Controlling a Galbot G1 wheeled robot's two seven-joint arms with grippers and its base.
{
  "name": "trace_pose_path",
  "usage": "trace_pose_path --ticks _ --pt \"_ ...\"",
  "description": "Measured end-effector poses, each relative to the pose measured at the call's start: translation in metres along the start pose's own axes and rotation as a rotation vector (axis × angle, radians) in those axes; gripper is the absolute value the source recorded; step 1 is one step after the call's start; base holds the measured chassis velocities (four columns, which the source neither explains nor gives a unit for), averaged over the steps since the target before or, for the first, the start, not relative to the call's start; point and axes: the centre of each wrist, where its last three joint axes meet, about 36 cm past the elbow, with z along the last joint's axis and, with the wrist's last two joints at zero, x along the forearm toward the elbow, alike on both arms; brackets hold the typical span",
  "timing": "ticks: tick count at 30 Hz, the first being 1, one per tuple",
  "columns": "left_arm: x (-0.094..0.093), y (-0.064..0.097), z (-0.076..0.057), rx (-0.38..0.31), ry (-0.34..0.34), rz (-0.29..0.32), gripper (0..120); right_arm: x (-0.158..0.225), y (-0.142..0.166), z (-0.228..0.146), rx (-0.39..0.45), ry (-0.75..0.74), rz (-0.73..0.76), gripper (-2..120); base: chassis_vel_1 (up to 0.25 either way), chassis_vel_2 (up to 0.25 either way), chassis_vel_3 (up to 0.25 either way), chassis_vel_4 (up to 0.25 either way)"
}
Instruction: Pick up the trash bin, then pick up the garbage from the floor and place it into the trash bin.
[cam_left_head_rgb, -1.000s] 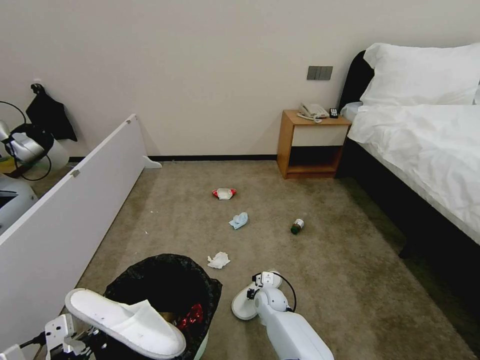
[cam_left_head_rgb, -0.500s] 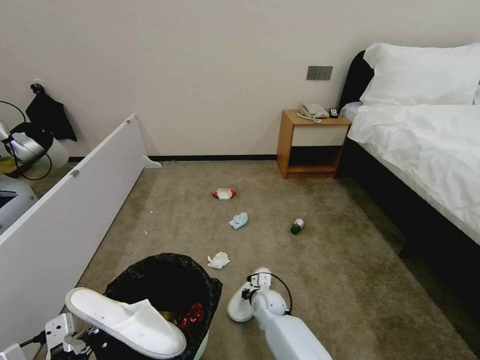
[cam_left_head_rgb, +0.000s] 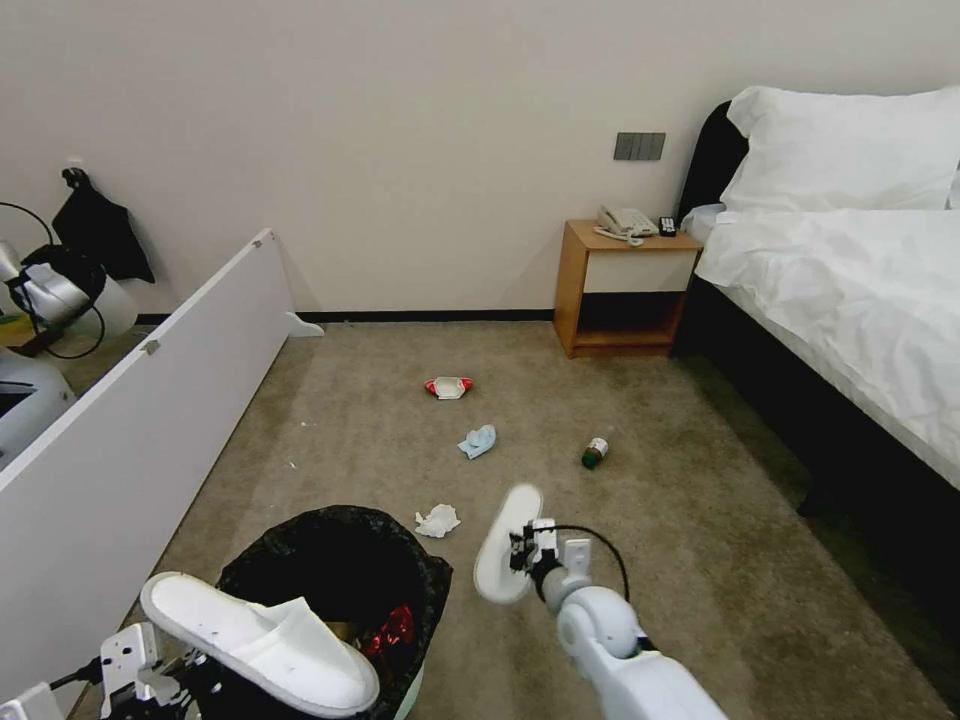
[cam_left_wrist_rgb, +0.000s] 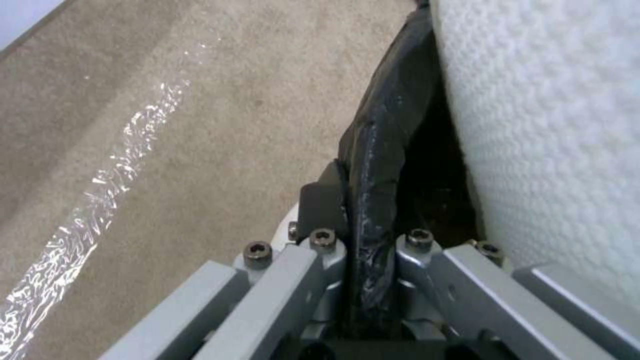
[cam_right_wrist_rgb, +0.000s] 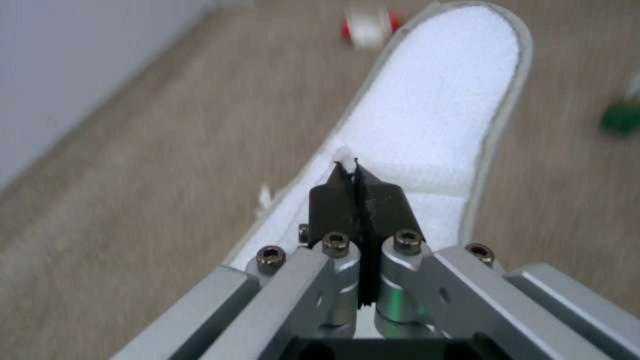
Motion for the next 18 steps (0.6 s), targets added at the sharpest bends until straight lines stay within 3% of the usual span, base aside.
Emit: trace_pose_path --ticks 9,18 --pt "0.0 0.0 0.003 -0.004 0.014 -0.005 3 0.045 -0.026 -0.054 0.159 -0.323 -0.123 0 0.0 0.0 0.0 0.0" --pt "0.001 0.0 0.004 -0.007 0.021 -0.011 3 0.061 -0.015 -0.101 0.288 -0.631 -0.329 0 0.0 0.0 0.0 0.0"
